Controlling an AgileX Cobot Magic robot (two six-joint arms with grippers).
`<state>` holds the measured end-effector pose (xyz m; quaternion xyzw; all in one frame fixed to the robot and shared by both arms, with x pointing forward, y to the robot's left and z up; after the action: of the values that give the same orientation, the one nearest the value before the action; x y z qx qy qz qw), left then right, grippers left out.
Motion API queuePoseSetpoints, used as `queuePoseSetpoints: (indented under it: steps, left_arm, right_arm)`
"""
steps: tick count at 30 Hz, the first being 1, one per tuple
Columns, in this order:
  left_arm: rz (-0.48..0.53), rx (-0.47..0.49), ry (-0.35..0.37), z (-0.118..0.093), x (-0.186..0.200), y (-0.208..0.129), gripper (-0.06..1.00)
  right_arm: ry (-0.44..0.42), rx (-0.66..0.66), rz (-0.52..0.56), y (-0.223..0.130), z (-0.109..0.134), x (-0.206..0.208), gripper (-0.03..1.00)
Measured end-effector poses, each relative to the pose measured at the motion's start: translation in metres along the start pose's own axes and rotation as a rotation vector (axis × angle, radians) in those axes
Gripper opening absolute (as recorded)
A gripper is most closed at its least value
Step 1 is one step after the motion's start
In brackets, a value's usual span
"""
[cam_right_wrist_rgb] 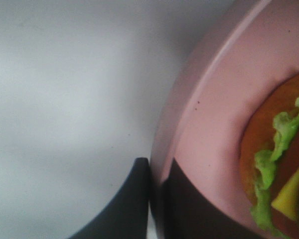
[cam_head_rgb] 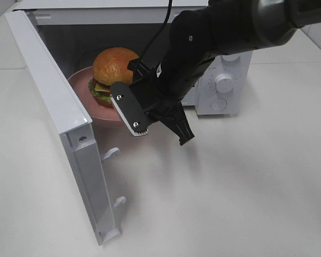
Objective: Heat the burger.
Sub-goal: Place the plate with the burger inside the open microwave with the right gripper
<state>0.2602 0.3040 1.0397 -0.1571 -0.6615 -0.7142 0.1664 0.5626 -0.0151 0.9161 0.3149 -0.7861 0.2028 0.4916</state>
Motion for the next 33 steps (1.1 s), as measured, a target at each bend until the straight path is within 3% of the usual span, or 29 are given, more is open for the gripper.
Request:
queuePoseSetpoints:
  steps: [18, 22, 25, 33]
  left_arm:
    - [0.0, 0.0, 0.0, 0.0, 0.0, 0.0, 0.0]
    - [0.0, 0.0, 0.0, 0.0, 0.0, 0.0, 0.0]
    - [0.0, 0.0, 0.0, 0.0, 0.0, 0.0, 0.0]
    - [0.0, 0.0, 0.0, 0.0, 0.0, 0.0, 0.0]
  right_arm:
    - [-0.037, -0.239, 0.03, -0.008, -0.063, -0.039, 0.03]
    - [-0.034, -0.266, 0.043, -0.011, -0.067, -0.043, 0.03]
    - [-0.015, -0.391, 0.07, -0.026, -0.073, -0.052, 0.03]
    - [-0.017, -0.501, 0.08, -0.038, -0.074, -0.053, 0.03]
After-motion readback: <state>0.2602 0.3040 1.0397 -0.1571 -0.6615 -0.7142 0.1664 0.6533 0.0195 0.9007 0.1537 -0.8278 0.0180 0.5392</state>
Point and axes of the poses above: a point on each arm's last joint axis where the gripper is mounted, x pointing back along that axis away from the gripper, z along the wrist's bending axis when the last joint is at zero, y = z × x, the point moved 3 cm from there along -x, pointing out along that axis toward the gripper, and after that the axes turned 2 degrees about x, right-handed, at the moved point
